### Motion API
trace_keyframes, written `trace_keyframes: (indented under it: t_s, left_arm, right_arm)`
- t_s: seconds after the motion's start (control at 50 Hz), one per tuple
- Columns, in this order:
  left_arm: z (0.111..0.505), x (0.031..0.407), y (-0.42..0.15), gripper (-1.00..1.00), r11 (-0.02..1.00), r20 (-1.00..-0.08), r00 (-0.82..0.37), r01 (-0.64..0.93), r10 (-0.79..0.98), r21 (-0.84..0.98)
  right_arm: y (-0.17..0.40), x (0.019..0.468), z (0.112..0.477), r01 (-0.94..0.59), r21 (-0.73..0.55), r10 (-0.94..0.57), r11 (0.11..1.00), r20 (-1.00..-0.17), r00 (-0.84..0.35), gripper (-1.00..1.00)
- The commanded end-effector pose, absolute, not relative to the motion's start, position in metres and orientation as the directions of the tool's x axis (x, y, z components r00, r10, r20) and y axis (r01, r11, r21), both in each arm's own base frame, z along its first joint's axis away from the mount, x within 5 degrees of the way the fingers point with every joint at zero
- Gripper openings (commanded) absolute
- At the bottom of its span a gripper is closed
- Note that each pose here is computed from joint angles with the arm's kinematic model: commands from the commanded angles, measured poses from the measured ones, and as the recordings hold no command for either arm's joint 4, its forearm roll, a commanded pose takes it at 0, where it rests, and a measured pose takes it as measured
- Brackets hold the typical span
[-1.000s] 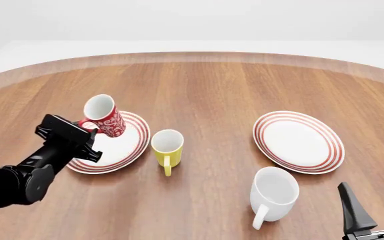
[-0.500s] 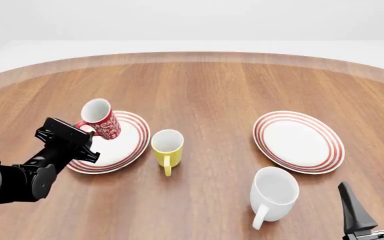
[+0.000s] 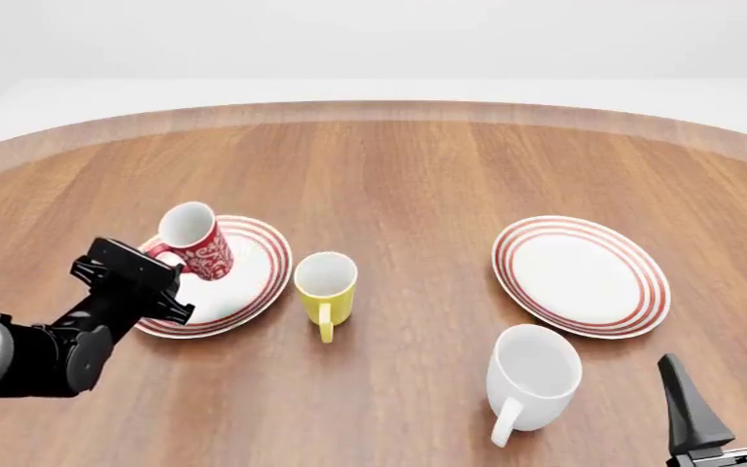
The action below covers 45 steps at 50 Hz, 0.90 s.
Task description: Put the red mug on the left plate.
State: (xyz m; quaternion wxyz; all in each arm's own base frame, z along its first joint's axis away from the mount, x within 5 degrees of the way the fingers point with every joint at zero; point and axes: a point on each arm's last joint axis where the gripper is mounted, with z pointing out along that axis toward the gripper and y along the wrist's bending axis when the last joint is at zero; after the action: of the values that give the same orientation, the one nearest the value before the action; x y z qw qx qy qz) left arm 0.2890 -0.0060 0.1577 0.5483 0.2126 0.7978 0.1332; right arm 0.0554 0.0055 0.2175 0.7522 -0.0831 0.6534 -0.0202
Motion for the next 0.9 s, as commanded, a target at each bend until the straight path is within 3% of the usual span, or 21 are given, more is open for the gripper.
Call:
trace_keyframes:
  t_s: [0.02, 0.9]
  left_arm:
    - [0.153, 0.290, -0.003, -1.00, 0.868, -0.809, -0.316, 0.191, 0.496, 0.458]
    - [0.129, 0.303, 0.011, -1.00, 0.873, -0.789, -0.375, 0.174, 0.487, 0.456]
  right_arm:
    - [0.005, 0.055, 0.218, -0.077, -0.151, -0.138, 0.986, -0.980, 0.146, 1.00]
    - [0.005, 0.055, 0.219, -0.077, -0.149, -0.137, 0.986, -0.979, 0.151, 1.00]
